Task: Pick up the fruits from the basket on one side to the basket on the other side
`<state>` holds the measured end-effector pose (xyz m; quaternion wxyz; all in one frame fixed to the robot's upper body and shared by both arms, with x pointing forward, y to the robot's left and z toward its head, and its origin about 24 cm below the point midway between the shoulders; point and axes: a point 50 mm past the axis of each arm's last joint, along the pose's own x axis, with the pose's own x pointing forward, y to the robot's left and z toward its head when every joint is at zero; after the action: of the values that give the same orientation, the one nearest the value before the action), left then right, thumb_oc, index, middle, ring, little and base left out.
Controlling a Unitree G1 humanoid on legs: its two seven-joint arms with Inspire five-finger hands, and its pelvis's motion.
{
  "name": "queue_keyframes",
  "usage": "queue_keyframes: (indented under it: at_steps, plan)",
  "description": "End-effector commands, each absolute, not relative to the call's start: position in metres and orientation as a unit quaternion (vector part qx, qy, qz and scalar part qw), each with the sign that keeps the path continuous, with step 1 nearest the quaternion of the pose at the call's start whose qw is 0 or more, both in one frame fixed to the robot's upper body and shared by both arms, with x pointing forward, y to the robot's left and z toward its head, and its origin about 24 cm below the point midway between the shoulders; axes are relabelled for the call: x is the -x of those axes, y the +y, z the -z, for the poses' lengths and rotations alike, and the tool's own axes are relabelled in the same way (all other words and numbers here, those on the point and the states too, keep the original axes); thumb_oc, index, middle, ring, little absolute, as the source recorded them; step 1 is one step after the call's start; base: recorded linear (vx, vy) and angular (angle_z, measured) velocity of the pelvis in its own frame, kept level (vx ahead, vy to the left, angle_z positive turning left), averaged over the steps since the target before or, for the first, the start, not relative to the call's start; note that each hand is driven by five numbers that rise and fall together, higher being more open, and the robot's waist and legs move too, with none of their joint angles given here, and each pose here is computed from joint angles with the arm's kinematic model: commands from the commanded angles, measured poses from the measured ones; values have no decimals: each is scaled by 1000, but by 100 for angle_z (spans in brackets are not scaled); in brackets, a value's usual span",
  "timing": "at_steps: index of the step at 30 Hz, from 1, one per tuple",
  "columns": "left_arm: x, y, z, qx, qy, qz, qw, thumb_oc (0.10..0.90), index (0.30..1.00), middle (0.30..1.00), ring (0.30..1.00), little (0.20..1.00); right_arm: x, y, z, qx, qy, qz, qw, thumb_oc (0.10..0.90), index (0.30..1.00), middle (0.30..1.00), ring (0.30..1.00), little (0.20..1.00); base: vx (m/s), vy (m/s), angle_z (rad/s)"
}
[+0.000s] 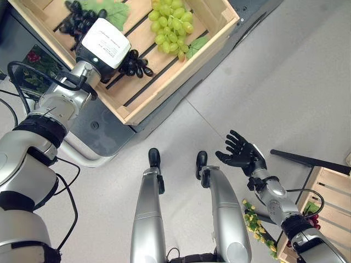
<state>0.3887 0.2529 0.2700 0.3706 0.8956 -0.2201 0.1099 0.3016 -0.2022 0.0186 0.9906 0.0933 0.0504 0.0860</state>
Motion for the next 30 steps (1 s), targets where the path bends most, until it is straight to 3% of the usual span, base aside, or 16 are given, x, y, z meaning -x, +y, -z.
queue_keyframes:
  at_steps: [1,9,14,18,19,20,21,27,30]
  plan:
    - [-383,250,-310,-853,-261,-171,419,400,300,300,300,300,-297,-219,-46,-97,-28,-75,992,800,900,900,900,900,0,0,0]
    - [-382,246,-306,-844,-277,-148,435,400,300,300,300,300,-295,-216,-50,-100,-34,-83,991,800,900,900,900,900,4,-3,0]
    - [-378,246,-298,-806,-294,-146,492,400,300,300,300,300,-293,-208,-52,-121,-45,-94,987,800,900,900,900,900,22,-32,0]
    - [-373,253,-290,-740,-316,-182,565,400,300,300,300,300,-289,-199,-53,-130,-52,-102,985,800,900,900,900,900,30,1,-1]
    - [-367,262,-285,-666,-331,-221,631,400,300,300,300,300,-287,-195,-54,-127,-60,-110,984,800,900,900,900,900,39,6,-1]
    - [-367,262,-284,-660,-332,-223,635,400,300,300,300,300,-286,-195,-54,-125,-60,-110,984,800,900,900,900,900,30,-7,-3]
    - [-363,267,-273,-591,-345,-245,687,400,300,300,300,300,-284,-190,-56,-112,-72,-113,985,800,900,900,900,900,17,-14,-4]
    - [-353,255,-230,-422,-375,-269,780,400,300,300,300,300,-284,-166,-69,-110,-104,-148,977,800,900,900,900,900,33,-11,0]
    - [-348,248,-220,-391,-383,-271,791,400,300,300,300,300,-285,-156,-76,-107,-117,-166,973,800,900,900,900,900,66,5,-6]
